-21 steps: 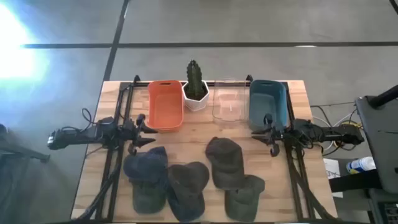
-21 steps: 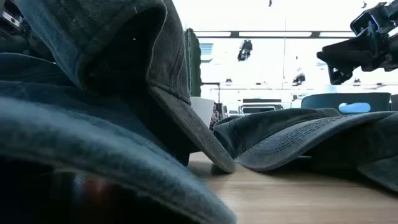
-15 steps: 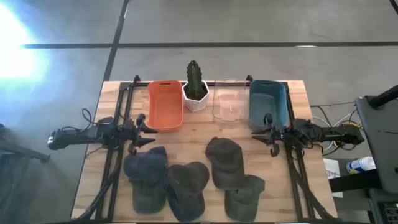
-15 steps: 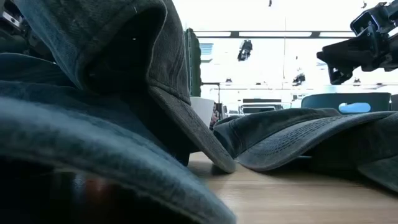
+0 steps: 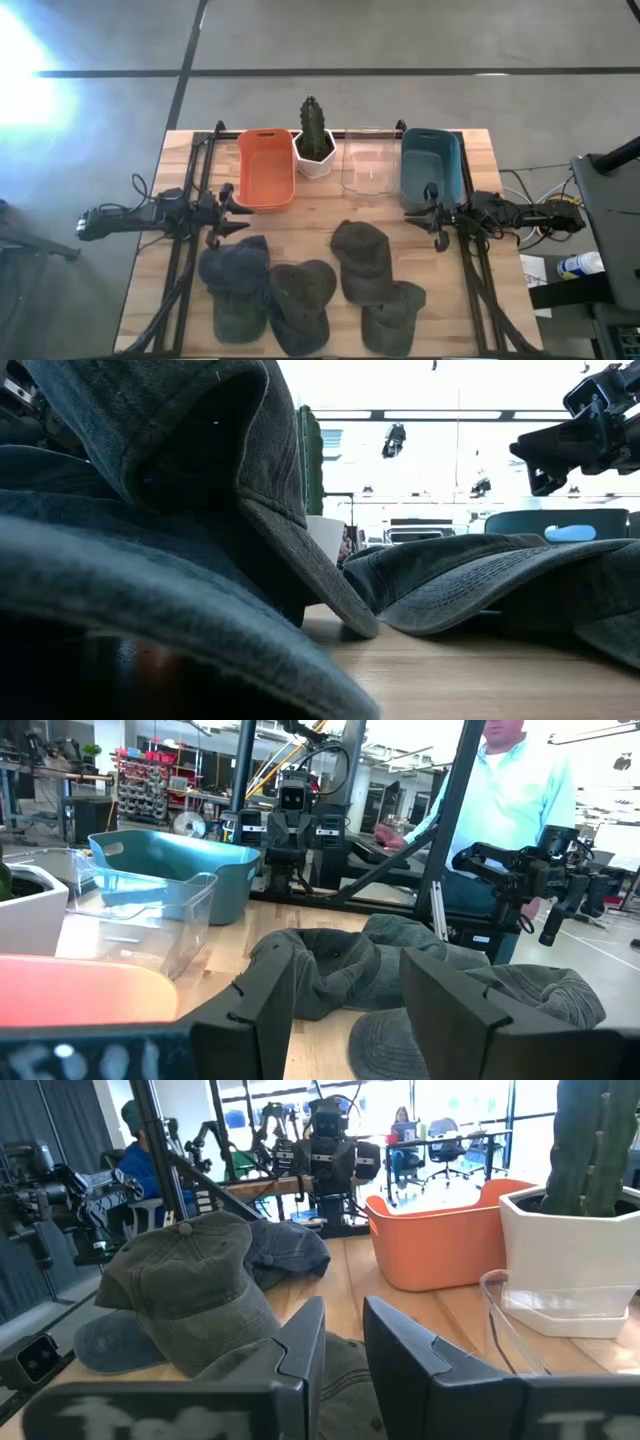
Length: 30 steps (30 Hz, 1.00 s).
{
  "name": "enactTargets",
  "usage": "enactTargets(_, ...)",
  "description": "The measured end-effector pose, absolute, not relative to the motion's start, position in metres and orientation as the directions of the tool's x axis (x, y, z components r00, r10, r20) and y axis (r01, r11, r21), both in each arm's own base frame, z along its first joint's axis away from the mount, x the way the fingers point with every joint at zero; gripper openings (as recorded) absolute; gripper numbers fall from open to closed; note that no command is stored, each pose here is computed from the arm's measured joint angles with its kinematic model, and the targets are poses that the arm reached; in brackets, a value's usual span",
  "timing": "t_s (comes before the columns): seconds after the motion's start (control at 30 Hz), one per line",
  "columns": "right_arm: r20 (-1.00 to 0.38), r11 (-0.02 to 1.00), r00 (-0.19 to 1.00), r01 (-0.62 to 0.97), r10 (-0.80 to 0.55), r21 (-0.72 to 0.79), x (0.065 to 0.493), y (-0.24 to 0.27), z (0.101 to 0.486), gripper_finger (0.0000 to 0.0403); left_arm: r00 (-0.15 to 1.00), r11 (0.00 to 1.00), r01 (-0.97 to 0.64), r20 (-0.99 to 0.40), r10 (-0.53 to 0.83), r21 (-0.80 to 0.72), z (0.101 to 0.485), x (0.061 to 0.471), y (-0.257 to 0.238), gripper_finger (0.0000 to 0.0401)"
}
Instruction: Pick & Place hat
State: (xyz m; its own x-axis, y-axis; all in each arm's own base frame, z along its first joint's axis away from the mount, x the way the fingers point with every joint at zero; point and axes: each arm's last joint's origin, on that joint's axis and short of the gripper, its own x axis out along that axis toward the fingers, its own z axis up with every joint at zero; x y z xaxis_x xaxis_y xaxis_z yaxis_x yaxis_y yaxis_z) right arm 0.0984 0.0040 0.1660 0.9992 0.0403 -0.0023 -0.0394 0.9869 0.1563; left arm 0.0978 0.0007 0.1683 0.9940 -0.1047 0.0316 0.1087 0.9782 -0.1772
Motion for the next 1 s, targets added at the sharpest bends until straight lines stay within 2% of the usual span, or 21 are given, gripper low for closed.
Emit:
enactTargets(0.33,-0.002,0.987,0.999,-0.04,0.04,0.156,0.0984,0.004,0.166,0.0082,0.994,0.978,0.109,0.032,-0.105,-0.177,0.1683,0.0978,0.0007,0.0174)
enactTargets(0.7,-0.002,0.987,0.999,-0.039,0.04,0.156,0.0984,0.004,0.166,0.0069,0.994,0.978,0.109,0.032,-0.105,-0.177,0.1683,0.0978,0.0007,0.0174)
enactTargets(1.0,-0.002,0.987,0.999,-0.039,0.04,0.156,0.0984,0.004,0.166,0.0077,0.994,0.978,0.109,0.032,-0.105,-0.177,0.1682,0.0978,0.0007,0.0174)
